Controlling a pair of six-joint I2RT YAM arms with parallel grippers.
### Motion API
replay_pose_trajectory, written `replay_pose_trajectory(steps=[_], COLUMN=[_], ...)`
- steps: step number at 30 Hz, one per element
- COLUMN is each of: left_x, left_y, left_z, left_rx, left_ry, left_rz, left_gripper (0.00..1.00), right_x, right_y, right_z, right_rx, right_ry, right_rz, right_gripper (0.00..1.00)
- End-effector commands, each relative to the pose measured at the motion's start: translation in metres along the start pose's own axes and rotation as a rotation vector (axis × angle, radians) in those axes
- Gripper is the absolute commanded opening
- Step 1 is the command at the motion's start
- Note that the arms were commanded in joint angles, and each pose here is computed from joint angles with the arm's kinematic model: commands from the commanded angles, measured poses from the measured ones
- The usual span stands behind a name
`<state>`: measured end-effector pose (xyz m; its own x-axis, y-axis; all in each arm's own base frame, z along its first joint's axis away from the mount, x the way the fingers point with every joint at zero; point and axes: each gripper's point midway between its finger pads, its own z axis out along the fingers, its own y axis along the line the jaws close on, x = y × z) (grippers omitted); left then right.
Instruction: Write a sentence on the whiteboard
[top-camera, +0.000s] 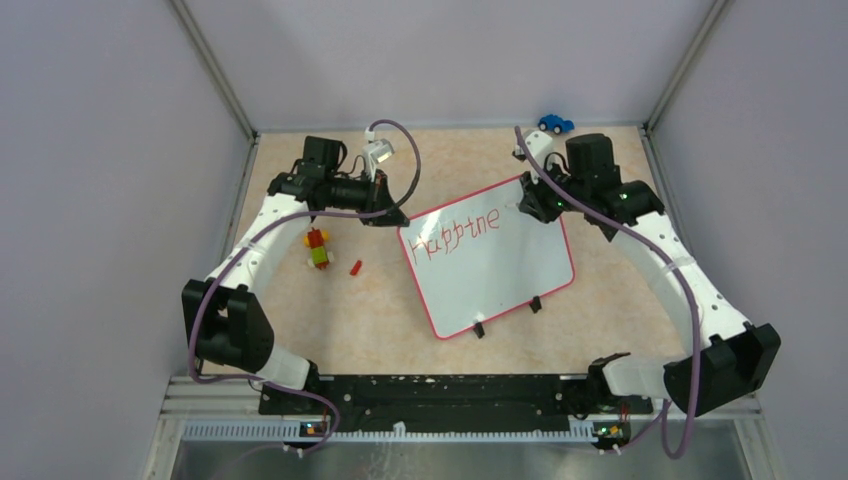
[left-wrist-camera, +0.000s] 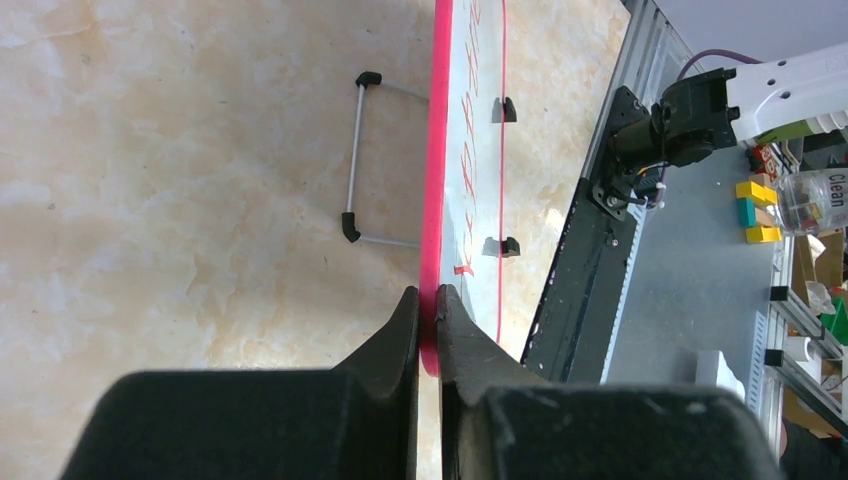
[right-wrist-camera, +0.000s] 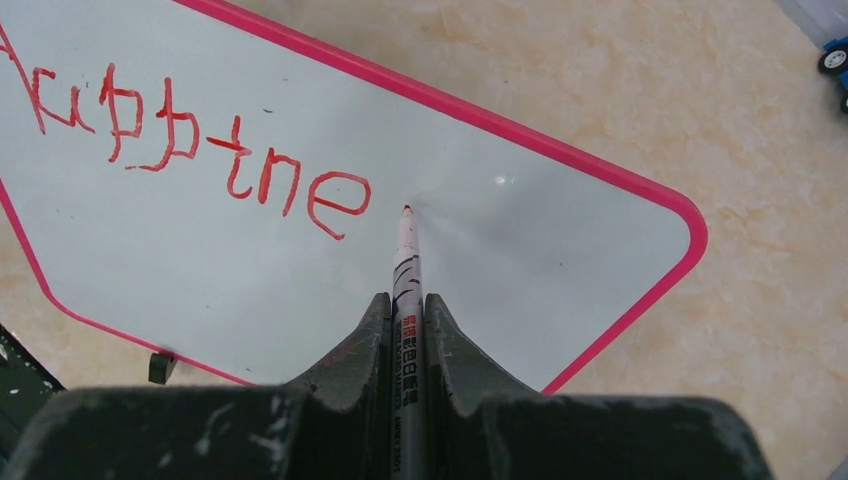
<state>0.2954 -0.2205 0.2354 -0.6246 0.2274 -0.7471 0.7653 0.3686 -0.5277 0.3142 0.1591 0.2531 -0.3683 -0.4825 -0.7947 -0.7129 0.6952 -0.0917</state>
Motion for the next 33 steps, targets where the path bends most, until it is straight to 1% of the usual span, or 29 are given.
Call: replay_pose_trajectory(steps=[1, 8, 18, 33], left_x=[0.018, 0.018, 0.017, 0.018], left_y=[-0.010, -0.010, -0.010, -0.008], left_z=[0.009, 0.008, 0.008, 0.009], left_rx=[0.034, 0.033, 0.028, 0.028], left_ry=[0.056, 0.056, 0.055, 0.058], left_rz=[-0.016, -0.017, -0.013, -0.018], left_gripper=[0.00, 0.00, 0.00, 0.00], right_x=[-0.014, -0.019, -0.021, 0.005], right_y=[-0.008, -0.011, 0.001, 0.011], right_z=[0.001, 0.004, 0.009, 0.008], right_rx=[0.014, 0.022, -0.039, -0.056], right_ry=[-0.035, -0.047, -0.051, 0.001], right_rz=[-0.012, -0.011, -0.002, -0.009], right_gripper=[0.00, 0.00, 0.00, 0.00])
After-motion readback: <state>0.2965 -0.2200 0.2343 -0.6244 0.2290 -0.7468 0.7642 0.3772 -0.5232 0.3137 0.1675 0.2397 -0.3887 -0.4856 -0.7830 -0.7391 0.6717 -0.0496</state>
